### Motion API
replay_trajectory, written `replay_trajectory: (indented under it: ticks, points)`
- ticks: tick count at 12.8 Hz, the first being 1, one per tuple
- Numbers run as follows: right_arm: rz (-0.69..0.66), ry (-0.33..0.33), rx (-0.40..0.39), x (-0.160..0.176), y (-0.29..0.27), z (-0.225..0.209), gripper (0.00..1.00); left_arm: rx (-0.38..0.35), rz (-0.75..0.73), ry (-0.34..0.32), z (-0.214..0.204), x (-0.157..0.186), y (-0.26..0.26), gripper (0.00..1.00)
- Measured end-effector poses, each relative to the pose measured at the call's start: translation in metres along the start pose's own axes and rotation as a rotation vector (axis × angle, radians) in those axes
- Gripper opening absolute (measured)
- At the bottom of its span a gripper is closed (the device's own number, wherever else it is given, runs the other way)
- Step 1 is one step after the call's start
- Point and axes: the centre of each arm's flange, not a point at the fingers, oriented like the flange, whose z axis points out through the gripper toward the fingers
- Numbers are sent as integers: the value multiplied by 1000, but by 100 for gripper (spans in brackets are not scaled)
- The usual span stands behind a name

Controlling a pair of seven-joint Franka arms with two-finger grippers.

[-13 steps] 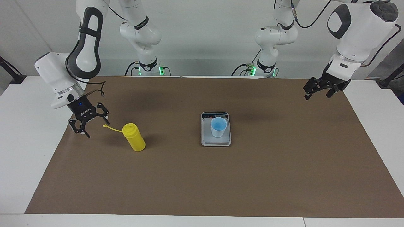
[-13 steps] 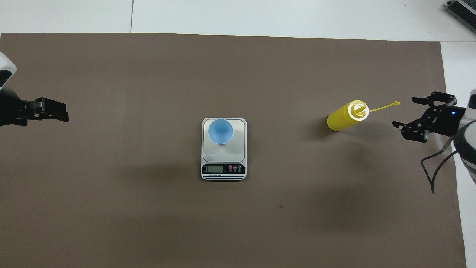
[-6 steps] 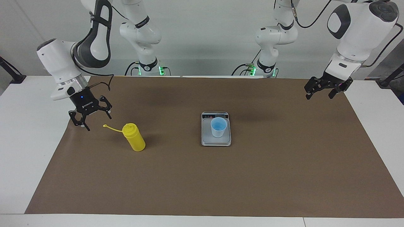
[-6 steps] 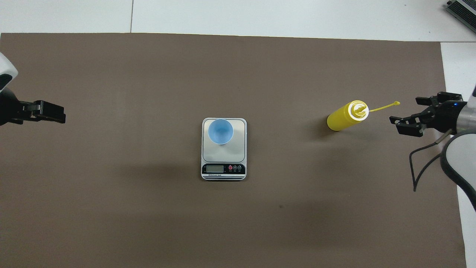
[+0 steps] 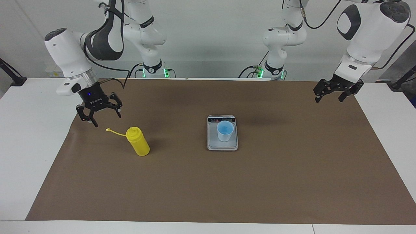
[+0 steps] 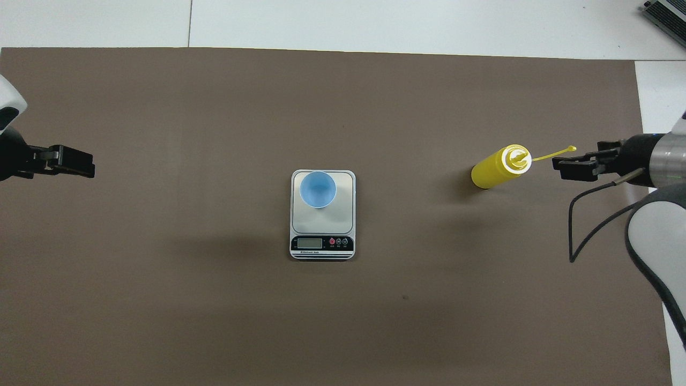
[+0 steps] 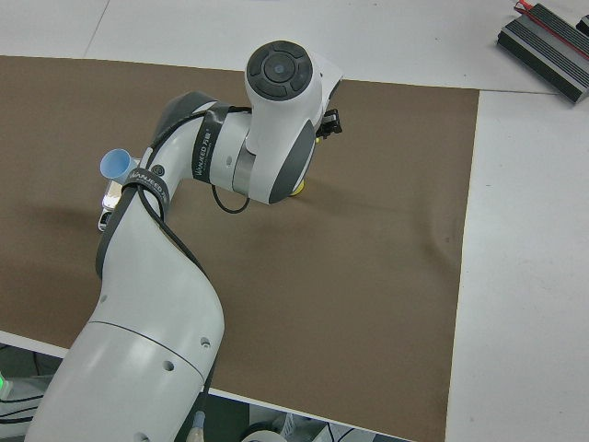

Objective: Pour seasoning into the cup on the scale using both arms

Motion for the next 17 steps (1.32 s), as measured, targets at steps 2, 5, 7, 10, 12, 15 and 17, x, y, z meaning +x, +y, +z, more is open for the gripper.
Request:
replay_trajectory:
  ticks: [2, 5, 7, 10, 12, 15, 17]
  points:
    - [119, -30, -30, 9, -13, -12, 100, 8, 4, 0, 0, 0, 1, 100]
    - [231, -70, -86, 20, -25, -34, 100, 9, 7, 0, 0, 0, 2, 100]
    - [264, -104, -149, 29, -36, -55, 100, 9, 9, 0, 0, 0, 2, 100]
    - [338, -153, -166, 42, -49, -86, 100, 9, 13, 0, 0, 0, 4, 100]
    - [363, -164, -166, 47, -49, -92, 100, 9, 13, 1, 0, 0, 4, 100]
    - [390, -207, -167, 46, -50, -99, 100, 9, 12, 1, 0, 0, 3, 100]
    - [424, -240, -169, 42, -51, -98, 100, 10, 6, 1, 0, 0, 0, 100]
